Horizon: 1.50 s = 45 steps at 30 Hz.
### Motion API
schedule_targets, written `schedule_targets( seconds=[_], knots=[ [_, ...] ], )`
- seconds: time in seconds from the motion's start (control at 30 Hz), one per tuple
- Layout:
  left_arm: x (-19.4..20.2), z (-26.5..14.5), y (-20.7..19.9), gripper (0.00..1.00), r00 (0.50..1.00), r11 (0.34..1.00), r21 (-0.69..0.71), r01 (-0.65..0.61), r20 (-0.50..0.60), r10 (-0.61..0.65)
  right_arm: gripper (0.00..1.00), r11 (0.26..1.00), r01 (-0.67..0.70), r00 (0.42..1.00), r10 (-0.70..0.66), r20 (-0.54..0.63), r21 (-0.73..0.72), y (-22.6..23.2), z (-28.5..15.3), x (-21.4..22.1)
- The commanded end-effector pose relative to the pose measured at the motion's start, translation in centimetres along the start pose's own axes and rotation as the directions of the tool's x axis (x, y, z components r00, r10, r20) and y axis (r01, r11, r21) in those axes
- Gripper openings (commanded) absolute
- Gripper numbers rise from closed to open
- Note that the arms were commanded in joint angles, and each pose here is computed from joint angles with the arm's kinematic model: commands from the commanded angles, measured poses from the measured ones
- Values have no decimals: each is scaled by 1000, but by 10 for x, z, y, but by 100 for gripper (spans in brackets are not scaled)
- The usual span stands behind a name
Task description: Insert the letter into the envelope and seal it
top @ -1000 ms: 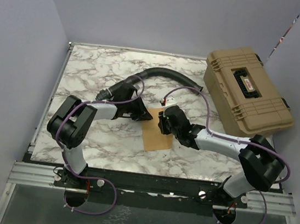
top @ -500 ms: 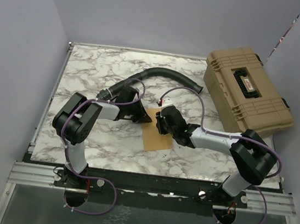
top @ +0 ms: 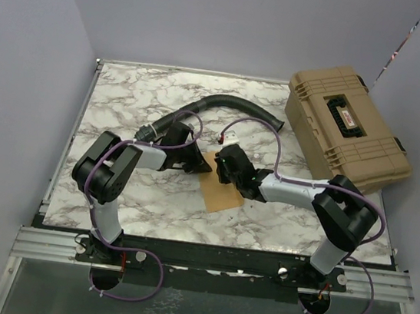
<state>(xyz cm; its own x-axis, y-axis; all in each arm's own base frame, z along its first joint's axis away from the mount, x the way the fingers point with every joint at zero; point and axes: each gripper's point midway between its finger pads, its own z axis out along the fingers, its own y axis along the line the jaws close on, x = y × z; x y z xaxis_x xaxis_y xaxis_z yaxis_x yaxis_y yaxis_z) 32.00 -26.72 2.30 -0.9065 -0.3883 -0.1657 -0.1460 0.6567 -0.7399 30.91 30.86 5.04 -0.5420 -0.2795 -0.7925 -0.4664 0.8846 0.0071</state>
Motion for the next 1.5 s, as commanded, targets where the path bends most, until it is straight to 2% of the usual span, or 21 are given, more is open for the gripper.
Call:
schedule_targets(
  seconds=[0.0, 0.2, 0.47, 0.7, 1.0, 1.1, 1.47],
  knots=[
    [21, -1, 47, 0, 998, 985, -164, 59, -25, -64, 0, 1000, 3, 999, -3, -42, 15, 0, -1, 10],
    [31, 1, 61, 0, 984, 968, -185, 168, -21, -175, 0, 999, 45, 996, -46, -71, -18, 4, -15, 19],
    [33, -1, 73, 0, 966, 943, -212, 257, 38, -255, 1, 987, 142, 986, -148, -74, -80, 13, -28, 37],
    [32, -2, 71, 0, 969, 946, -208, 249, 44, -245, 0, 991, 126, 987, -129, -97, -42, 3, -35, 44],
    [45, -3, 77, 0, 975, 954, -212, 213, -17, -222, 1, 996, 92, 994, -93, -60, -17, 14, 2, 24],
    [47, -3, 79, 0, 975, 953, -216, 210, -24, -220, 1, 996, 94, 992, -93, -85, 7, 12, 8, 25],
    [45, 1, 83, 0, 969, 946, -225, 235, -19, -246, 0, 997, 76, 983, -78, -164, -19, 6, -36, 42]
  ],
)
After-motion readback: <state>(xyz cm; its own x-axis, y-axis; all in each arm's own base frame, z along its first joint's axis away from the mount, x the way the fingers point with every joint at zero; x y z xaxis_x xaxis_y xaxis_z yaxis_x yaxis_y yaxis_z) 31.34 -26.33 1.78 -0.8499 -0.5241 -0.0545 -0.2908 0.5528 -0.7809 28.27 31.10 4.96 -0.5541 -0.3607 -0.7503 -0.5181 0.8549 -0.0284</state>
